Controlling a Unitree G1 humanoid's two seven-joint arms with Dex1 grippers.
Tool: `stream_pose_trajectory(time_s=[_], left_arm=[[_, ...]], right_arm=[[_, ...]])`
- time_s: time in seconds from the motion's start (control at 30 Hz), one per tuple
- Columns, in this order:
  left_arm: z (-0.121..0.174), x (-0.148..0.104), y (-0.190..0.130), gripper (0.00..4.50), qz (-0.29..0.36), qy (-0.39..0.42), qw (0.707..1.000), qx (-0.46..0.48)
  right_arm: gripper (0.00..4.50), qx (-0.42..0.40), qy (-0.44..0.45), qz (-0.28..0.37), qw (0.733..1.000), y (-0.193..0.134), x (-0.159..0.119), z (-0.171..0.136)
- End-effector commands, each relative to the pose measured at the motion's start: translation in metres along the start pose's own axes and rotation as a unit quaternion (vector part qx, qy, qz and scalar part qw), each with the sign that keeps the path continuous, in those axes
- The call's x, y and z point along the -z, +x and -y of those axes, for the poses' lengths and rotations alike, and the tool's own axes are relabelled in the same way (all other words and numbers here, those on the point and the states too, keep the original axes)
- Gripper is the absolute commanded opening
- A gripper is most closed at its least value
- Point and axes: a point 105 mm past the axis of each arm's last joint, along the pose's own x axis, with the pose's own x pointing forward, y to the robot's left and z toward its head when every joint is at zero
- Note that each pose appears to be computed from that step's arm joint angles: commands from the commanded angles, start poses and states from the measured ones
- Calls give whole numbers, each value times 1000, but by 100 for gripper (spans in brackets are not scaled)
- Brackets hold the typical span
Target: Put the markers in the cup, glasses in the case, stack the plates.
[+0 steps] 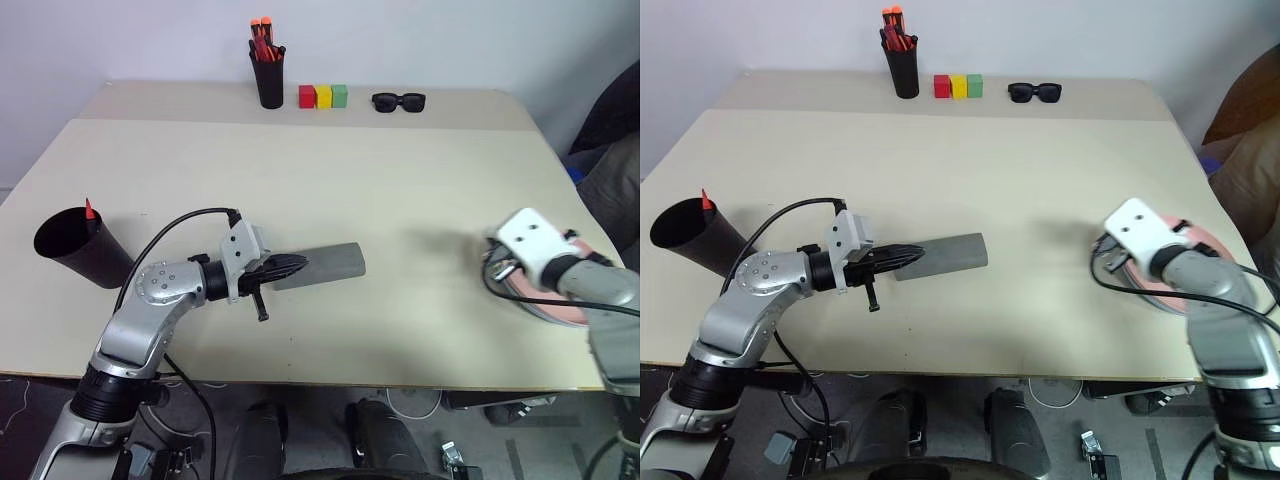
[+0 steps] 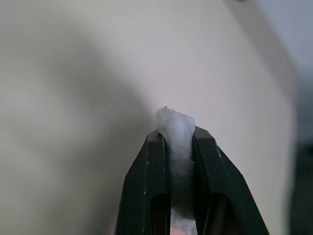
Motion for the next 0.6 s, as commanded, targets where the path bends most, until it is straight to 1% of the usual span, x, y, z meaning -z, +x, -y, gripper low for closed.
stream_pose_trajectory(time_s=[0.03,0.07,0.1,0.17,0.27,0.33,0.47,0.57,0.6], left_arm=[[-1,-11,6,0,18,21,1000,13],[-1,-10,7,0,19,21,1000,14],[-1,-10,8,0,19,21,999,15],[-3,-10,8,0,21,20,1000,10],[-9,-9,3,0,23,9,1000,-15],[-15,-9,-3,0,21,10,999,-43],[-34,-7,-20,0,14,19,991,-129],[-44,-3,-36,0,1,26,981,-190],[-47,-1,-43,0,-5,29,977,-210]], right_arm=[[50,47,2,-38,998,-14,15,26],[100,48,-2,-44,998,-14,18,27],[132,50,-4,-45,998,-14,19,28],[230,54,-6,-37,998,-12,15,30],[383,45,-38,-22,998,-9,6,30],[383,33,-45,-9,998,-8,1,30],[383,16,-26,34,999,-1,-14,36],[383,-29,7,117,993,4,-40,25],[383,-55,25,152,987,4,-51,16]])
